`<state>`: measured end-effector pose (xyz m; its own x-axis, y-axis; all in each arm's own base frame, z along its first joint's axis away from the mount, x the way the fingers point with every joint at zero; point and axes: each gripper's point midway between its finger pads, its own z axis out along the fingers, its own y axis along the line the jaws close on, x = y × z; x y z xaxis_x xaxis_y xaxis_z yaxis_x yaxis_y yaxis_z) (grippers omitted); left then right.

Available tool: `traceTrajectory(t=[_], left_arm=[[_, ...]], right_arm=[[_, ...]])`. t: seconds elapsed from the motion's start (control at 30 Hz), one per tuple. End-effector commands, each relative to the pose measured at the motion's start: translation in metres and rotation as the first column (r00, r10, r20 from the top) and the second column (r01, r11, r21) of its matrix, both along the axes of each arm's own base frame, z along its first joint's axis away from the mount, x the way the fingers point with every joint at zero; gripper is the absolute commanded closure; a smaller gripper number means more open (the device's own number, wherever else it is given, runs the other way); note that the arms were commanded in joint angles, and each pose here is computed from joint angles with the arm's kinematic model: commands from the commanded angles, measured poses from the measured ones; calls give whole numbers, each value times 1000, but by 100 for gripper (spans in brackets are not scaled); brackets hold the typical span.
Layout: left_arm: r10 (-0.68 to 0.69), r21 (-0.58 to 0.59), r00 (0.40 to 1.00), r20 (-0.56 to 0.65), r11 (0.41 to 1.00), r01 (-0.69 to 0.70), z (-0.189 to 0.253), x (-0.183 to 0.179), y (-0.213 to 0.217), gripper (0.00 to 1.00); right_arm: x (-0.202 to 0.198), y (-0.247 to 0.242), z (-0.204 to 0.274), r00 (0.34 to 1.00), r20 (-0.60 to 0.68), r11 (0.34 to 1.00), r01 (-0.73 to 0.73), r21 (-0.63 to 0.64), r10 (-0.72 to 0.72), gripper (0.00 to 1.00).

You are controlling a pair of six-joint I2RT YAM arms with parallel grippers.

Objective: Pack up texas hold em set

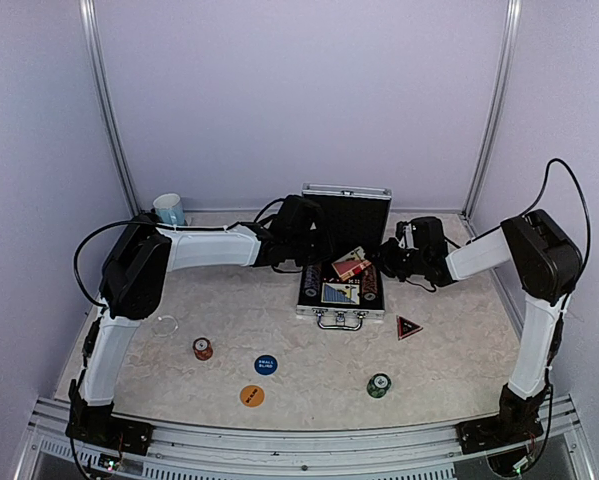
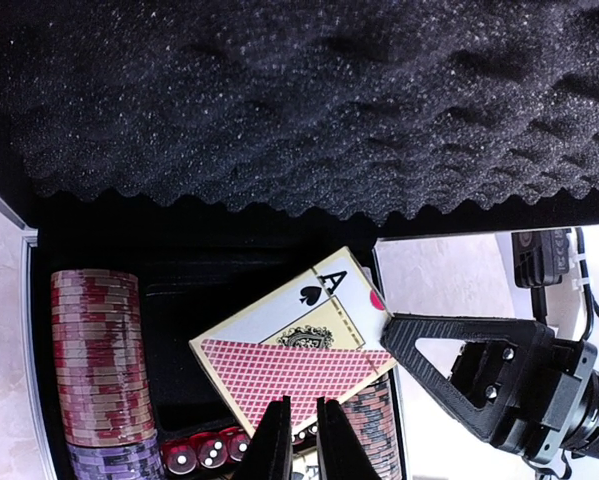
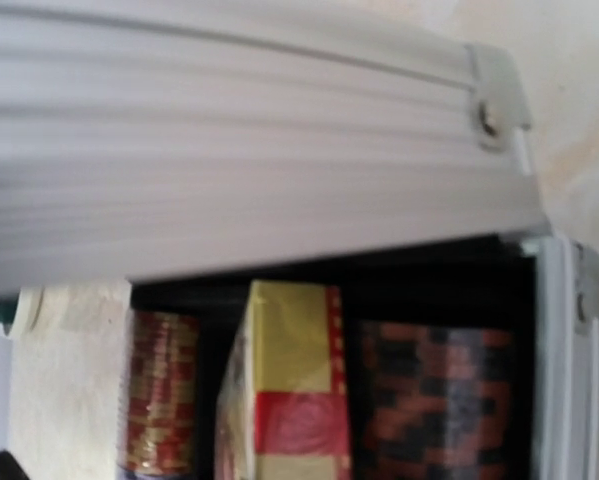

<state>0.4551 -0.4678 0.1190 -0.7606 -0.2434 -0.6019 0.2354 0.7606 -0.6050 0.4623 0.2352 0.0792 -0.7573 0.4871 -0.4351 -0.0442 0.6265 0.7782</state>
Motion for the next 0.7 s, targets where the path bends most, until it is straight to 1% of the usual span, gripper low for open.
traceTrajectory(t=[0.0, 0.17, 0.27, 0.43, 0.57, 0.67], left_arm=[[80, -37, 994, 78, 996, -77, 50, 19, 18, 89], [81, -38, 994, 78, 996, -78, 50, 18, 18, 89], [82, -35, 994, 75, 996, -80, 48, 17, 18, 89], [85, -42, 993, 77, 996, -82, 49, 15, 19, 89], [83, -44, 994, 75, 996, -80, 49, 14, 18, 89], [82, -44, 994, 74, 996, -79, 49, 13, 18, 89]], right_arm=[[1, -8, -2, 1000, -11, 999, 27, -19, -27, 89], [-10, -11, 9, 999, 20, 998, 47, 45, -47, 91], [-16, -17, 22, 994, 56, 990, 84, 111, -91, 92], [-27, -27, 35, 983, 80, 969, 149, 197, -167, 93], [-27, -27, 40, 975, 94, 961, 179, 210, -202, 93], [-22, -18, 41, 974, 102, 965, 181, 191, -203, 92]])
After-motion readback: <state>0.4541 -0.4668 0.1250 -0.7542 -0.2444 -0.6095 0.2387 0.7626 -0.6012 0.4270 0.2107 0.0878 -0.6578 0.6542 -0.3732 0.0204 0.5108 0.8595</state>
